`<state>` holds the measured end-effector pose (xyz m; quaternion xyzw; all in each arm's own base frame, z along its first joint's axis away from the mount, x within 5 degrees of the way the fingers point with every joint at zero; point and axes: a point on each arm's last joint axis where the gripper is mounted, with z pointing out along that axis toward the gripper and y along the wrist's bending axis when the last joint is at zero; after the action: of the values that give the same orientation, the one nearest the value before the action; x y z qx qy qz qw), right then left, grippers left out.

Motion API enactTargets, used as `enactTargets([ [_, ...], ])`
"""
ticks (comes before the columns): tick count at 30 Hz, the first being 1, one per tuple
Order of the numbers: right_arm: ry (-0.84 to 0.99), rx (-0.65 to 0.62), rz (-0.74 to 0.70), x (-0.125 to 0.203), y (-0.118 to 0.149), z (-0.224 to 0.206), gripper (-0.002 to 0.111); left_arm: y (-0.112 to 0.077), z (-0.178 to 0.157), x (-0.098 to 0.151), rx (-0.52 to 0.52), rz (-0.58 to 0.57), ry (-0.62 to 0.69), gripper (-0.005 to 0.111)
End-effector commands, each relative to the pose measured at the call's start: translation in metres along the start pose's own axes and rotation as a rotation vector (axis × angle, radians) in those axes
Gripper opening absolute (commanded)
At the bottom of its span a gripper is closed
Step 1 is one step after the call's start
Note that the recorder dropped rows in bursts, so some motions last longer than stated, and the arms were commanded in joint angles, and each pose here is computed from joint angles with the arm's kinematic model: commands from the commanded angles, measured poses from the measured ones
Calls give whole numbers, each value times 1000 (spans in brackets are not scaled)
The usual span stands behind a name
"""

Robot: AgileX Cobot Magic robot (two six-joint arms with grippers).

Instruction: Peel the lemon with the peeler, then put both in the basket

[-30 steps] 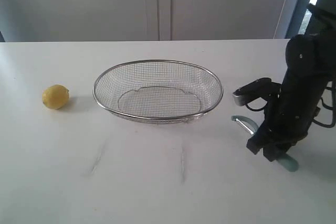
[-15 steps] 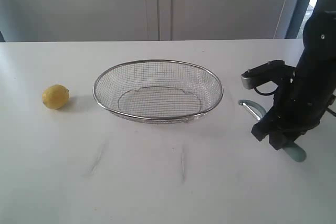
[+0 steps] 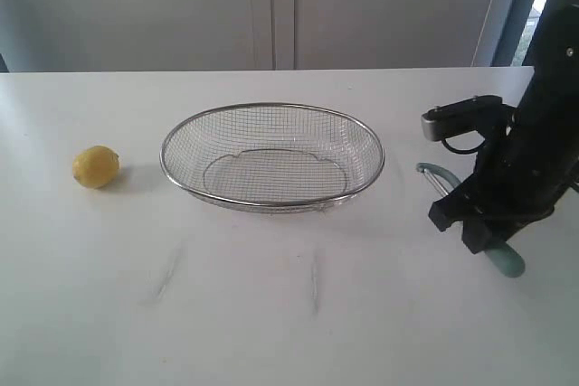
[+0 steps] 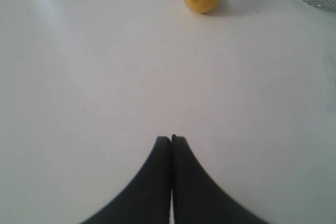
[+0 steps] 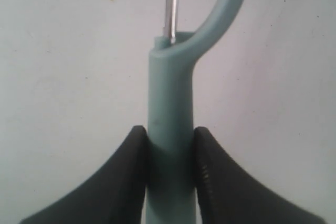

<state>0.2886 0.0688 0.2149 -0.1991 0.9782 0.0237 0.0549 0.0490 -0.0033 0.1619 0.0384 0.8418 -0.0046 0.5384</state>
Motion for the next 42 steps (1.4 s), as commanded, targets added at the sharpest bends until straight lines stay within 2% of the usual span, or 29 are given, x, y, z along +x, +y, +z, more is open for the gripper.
enactTargets([
  [1,-11,-11,13,0,1,-4,0,0,1,2,-1,-10,1,0],
  [30,-11,-35,28,0,4,-4,0,0,1,2,-1,-10,1,0],
  [42,8,-39,87,2,4,-4,0,0,1,2,-1,-10,1,0],
])
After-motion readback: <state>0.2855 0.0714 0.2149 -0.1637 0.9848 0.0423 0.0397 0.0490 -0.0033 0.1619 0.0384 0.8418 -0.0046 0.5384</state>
